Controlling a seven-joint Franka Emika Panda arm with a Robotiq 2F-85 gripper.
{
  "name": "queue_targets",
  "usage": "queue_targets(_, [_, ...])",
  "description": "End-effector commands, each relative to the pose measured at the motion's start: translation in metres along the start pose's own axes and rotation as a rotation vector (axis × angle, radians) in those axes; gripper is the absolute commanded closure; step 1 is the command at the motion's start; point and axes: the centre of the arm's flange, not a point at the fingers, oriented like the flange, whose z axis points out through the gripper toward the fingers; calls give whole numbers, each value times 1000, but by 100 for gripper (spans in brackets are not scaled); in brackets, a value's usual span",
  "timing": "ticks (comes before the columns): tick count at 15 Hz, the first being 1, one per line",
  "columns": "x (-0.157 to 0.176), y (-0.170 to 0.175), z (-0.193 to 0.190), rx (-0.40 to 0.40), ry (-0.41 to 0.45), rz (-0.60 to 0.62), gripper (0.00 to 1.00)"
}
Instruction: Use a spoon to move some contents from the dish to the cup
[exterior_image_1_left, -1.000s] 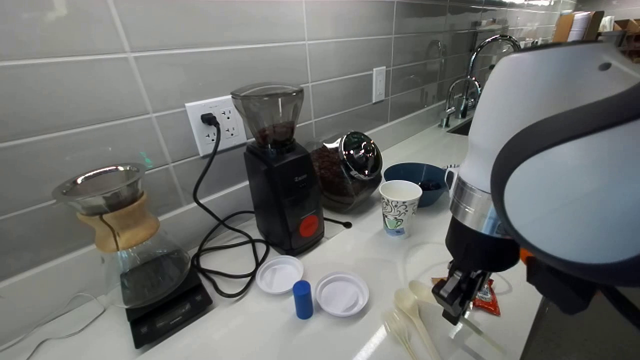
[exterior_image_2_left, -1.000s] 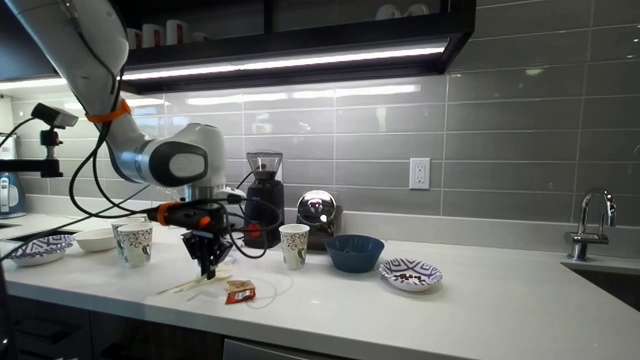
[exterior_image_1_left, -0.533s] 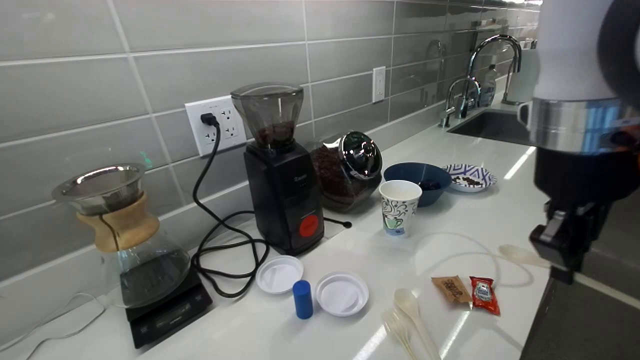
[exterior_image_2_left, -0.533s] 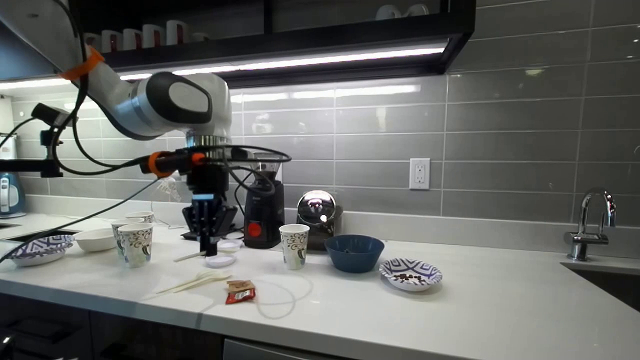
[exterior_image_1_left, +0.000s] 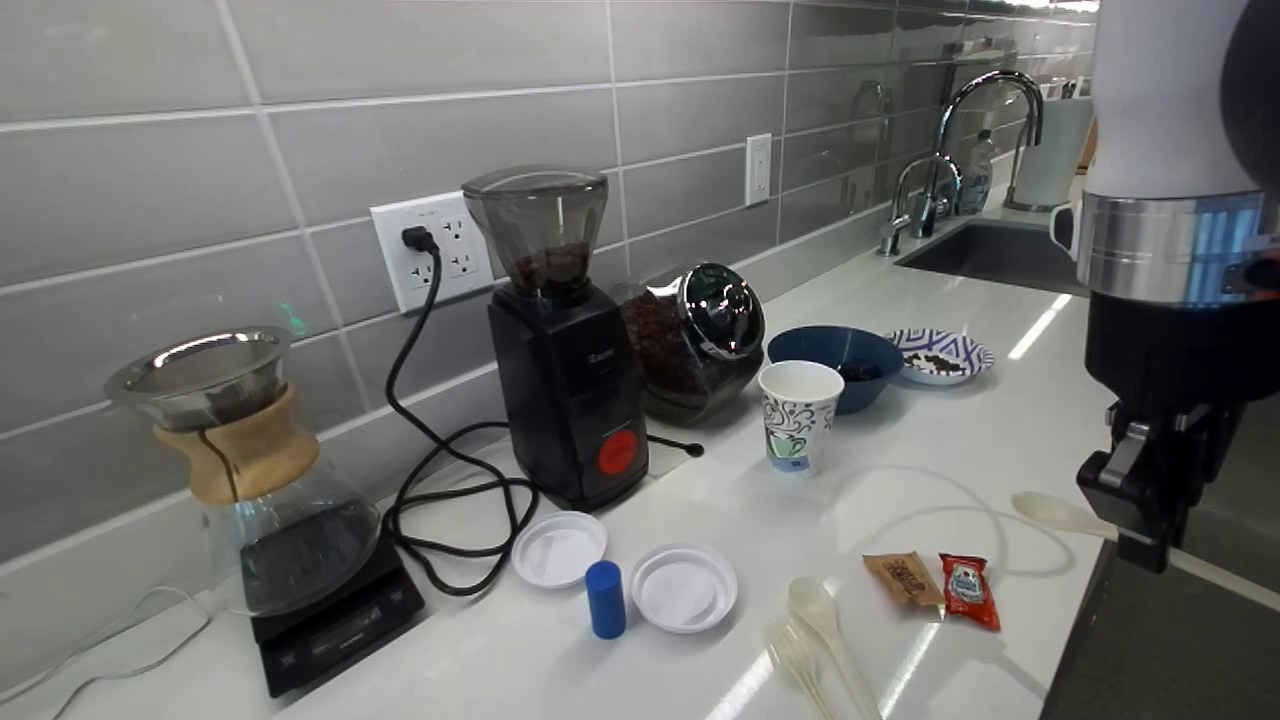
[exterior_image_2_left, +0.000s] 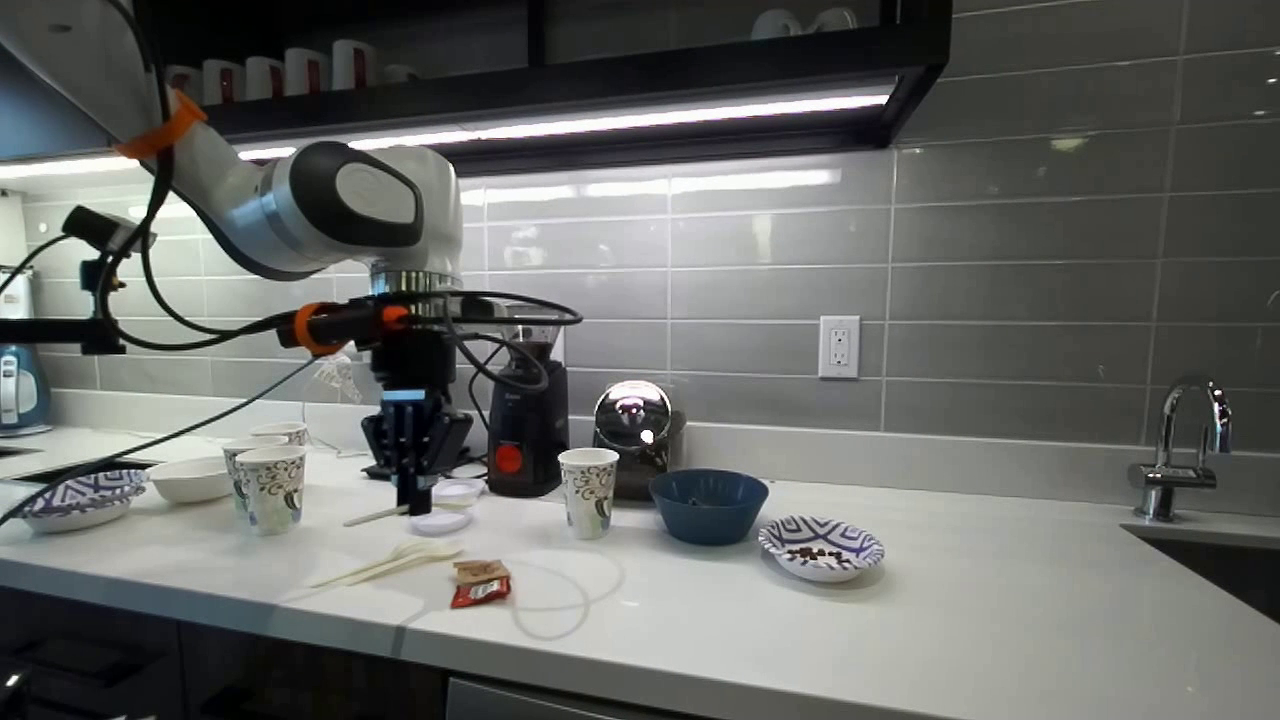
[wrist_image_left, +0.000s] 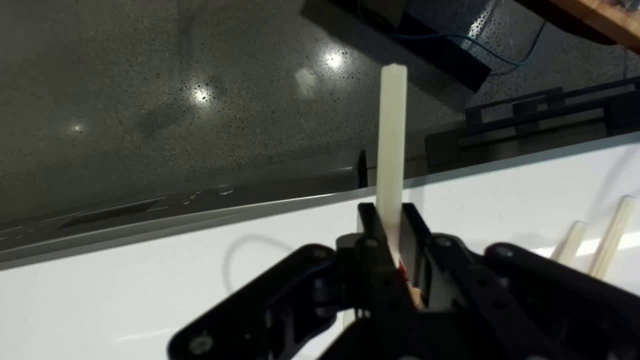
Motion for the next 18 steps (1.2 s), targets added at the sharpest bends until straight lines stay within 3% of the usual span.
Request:
queue_targets(1, [0, 0, 0, 0, 0, 0, 86])
queue_targets(2, [2, 13, -4, -9, -24, 22, 97])
queue_targets(6, [10, 99, -42, -25, -103, 56, 97])
queue_targets(10, [30, 188, -74, -37, -206, -4, 97])
queue_targets(18, [147, 264, -42, -54, -290, -49, 97])
